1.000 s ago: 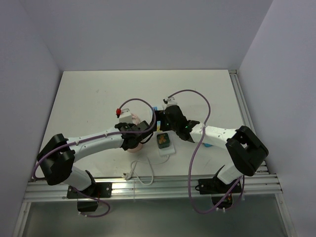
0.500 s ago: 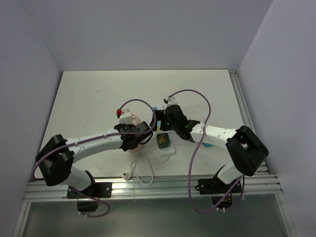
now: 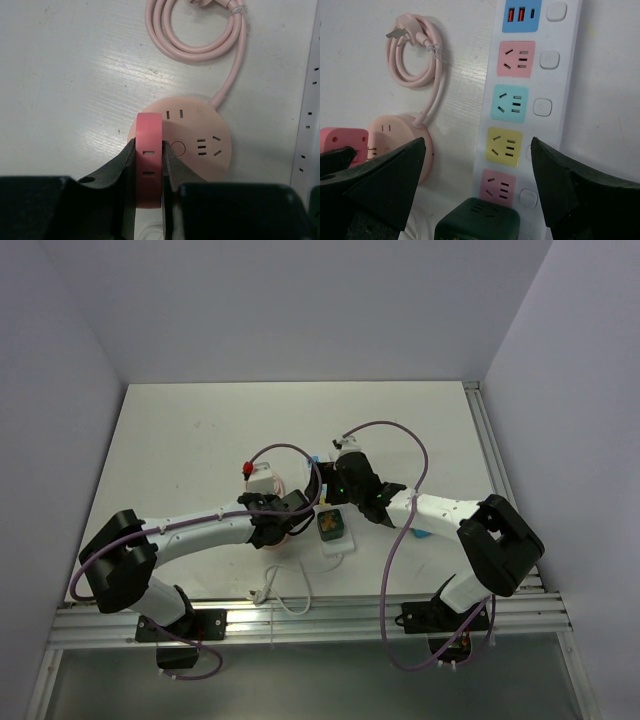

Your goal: Insert the plug

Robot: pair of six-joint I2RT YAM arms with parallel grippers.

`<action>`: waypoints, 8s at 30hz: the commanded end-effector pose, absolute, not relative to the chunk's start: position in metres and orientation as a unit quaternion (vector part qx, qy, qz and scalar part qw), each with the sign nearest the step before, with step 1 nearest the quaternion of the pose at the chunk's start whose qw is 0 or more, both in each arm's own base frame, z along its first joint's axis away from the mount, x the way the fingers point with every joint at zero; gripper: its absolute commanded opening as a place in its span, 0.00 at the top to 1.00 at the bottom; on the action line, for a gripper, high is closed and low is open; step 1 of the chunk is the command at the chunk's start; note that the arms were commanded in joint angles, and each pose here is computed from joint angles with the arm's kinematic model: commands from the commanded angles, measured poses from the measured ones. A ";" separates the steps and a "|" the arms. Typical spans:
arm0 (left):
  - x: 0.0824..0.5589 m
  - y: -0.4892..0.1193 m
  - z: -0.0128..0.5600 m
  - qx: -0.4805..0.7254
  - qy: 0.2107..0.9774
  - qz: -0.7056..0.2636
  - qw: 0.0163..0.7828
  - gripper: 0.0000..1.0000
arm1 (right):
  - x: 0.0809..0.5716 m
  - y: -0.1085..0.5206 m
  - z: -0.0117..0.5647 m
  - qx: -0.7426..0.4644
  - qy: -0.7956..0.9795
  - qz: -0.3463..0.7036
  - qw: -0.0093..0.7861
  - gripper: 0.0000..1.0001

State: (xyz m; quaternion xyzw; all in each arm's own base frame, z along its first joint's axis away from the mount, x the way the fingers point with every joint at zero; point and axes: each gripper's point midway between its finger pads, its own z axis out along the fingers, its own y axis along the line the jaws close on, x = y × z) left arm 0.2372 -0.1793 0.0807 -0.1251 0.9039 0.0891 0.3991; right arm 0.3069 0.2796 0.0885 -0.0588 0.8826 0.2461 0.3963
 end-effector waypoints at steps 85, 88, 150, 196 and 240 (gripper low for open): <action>0.201 -0.190 0.004 -0.106 0.934 0.073 0.334 1.00 | 0.316 0.276 0.100 -0.035 0.870 0.278 0.406 0.08; 0.203 -0.191 0.009 -0.103 0.932 0.069 0.341 0.90 | 0.317 0.275 0.101 -0.034 0.870 0.278 0.407 0.08; 0.195 -0.286 0.159 -0.026 0.875 -0.292 0.385 0.00 | 0.260 0.103 0.081 0.168 0.903 0.115 0.378 0.00; 0.246 -0.244 0.129 -0.080 0.880 -0.247 0.397 0.01 | 0.265 0.081 0.079 0.186 0.915 0.074 0.350 0.00; 0.237 -0.268 0.157 0.010 0.876 -0.300 0.376 0.01 | 0.220 -0.015 0.051 0.734 0.640 0.044 0.226 0.05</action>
